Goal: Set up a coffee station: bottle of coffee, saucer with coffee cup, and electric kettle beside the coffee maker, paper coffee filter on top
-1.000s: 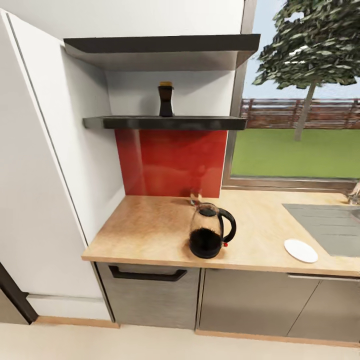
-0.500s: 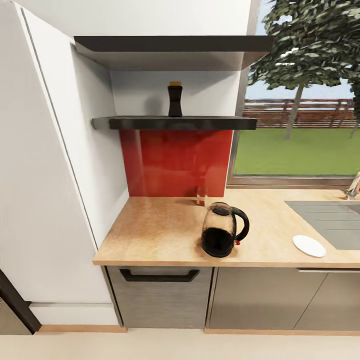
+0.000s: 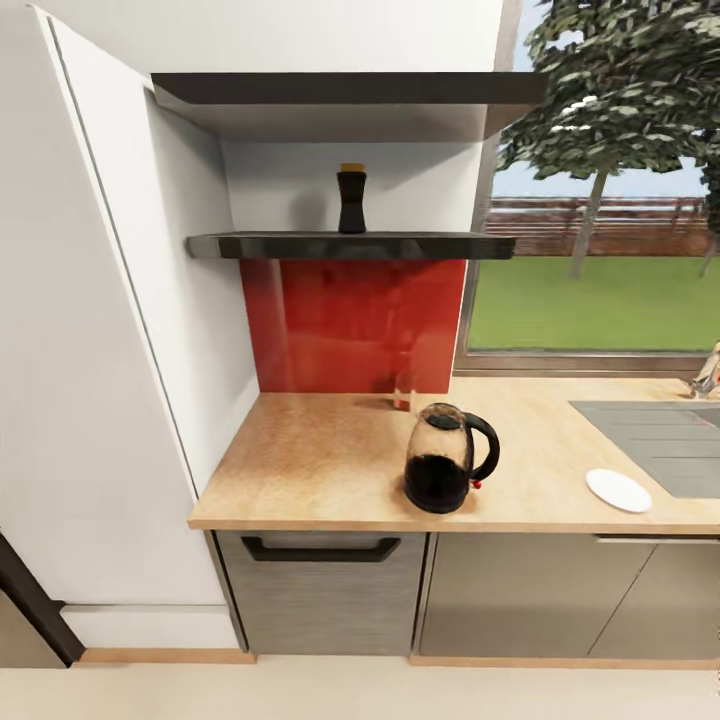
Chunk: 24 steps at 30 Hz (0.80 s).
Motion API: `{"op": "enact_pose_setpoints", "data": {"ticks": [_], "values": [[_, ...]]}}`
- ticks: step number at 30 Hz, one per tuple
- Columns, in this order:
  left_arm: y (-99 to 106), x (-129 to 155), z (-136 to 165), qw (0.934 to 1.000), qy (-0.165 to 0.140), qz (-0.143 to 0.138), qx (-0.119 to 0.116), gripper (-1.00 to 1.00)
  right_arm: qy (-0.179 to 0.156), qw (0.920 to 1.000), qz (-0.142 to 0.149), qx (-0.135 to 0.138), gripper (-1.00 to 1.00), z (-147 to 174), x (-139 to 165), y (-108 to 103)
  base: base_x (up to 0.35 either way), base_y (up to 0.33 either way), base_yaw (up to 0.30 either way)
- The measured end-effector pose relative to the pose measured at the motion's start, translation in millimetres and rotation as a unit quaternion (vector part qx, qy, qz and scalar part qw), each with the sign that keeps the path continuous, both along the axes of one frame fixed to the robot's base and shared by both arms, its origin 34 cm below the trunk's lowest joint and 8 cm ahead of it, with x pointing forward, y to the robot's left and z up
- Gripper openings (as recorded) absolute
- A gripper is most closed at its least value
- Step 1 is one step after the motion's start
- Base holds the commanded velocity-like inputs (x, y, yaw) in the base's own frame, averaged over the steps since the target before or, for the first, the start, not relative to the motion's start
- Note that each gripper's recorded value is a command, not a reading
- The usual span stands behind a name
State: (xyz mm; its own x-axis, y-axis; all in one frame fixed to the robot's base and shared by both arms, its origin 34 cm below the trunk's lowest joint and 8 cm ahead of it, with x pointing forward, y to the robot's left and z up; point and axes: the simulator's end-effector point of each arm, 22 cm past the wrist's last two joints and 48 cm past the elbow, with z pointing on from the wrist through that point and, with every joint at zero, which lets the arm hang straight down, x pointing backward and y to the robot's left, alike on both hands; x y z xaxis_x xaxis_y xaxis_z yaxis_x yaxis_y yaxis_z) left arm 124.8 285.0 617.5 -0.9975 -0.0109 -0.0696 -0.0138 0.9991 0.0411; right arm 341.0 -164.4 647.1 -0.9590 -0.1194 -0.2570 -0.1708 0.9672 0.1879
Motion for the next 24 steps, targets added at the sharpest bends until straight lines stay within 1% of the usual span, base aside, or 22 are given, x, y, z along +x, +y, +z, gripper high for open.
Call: {"op": "enact_pose_setpoints", "data": {"ticks": [5, 14, 15, 16, 17, 18, 19, 20, 21, 22, 24], "values": [[0.5, 0.0, 0.0, 1.0000, 0.000, 0.002, 0.000, 1.00, -0.001, 1.0000, 0.000, 0.000, 1.00, 0.2, 0.5, 0.5, -0.170, -0.082, 0.000], [0.7, 5.0, 0.0, 1.0000, -0.004, 0.000, 0.000, 1.00, -0.001, 1.0000, -0.001, 0.001, 1.00, 0.5, 0.8, 1.4, -0.015, -0.005, 0.000], [19.1, 59.6, 4.2, 0.9982, -0.059, -0.006, 0.010, 1.00, 0.000, 1.0000, 0.000, -0.001, 1.00, 0.0, -0.2, -0.2, 0.000, 0.000, 0.000], [27.0, 121.7, 14.8, 0.9926, -0.120, -0.010, 0.016, 1.00, 0.000, 1.0000, 0.000, -0.001, 1.00, 0.1, 0.0, -0.4, 0.000, 0.000, 0.000], [32.9, 143.8, 22.7, 0.9883, -0.150, -0.015, 0.020, 1.00, 0.000, 1.0000, 0.000, -0.001, 1.00, 0.0, -0.1, -0.4, 0.000, 0.000, 0.000], [34.4, 167.1, 30.6, 0.9840, -0.176, -0.018, 0.021, 1.00, 0.000, 1.0000, 0.000, -0.001, 1.00, -0.1, -0.7, -0.5, 0.000, 0.000, 0.000], [34.2, 179.0, 35.1, 0.9814, -0.190, -0.020, 0.020, 1.00, 0.001, 1.0000, 0.000, -0.001, 1.00, -0.2, -1.1, -0.5, 0.000, 0.000, 0.000], [31.9, 200.1, 43.9, 0.9765, -0.214, -0.024, 0.016, 1.00, 0.002, 1.0000, 0.001, -0.001, 1.00, -0.8, -3.3, -0.5, 0.000, 0.000, 0.000], [29.7, 211.0, 48.9, 0.9737, -0.226, -0.027, 0.012, 1.00, 0.004, 1.0000, 0.001, -0.001, 1.00, -1.4, -5.7, -0.5, 0.000, 0.000, 0.000], [22.9, 230.3, 58.3, 0.9682, -0.248, -0.033, -0.001, 1.00, 0.008, 1.0000, 0.001, -0.001, 1.00, -2.9, -11.9, -0.6, 0.000, 0.000, 0.000], [2.6, 267.6, 80.4, 0.9546, -0.290, -0.053, -0.041, 1.00, 0.015, 0.9999, 0.001, -0.001, 1.00, -5.7, -23.8, -0.5, 0.000, 0.000, 0.000]]}}
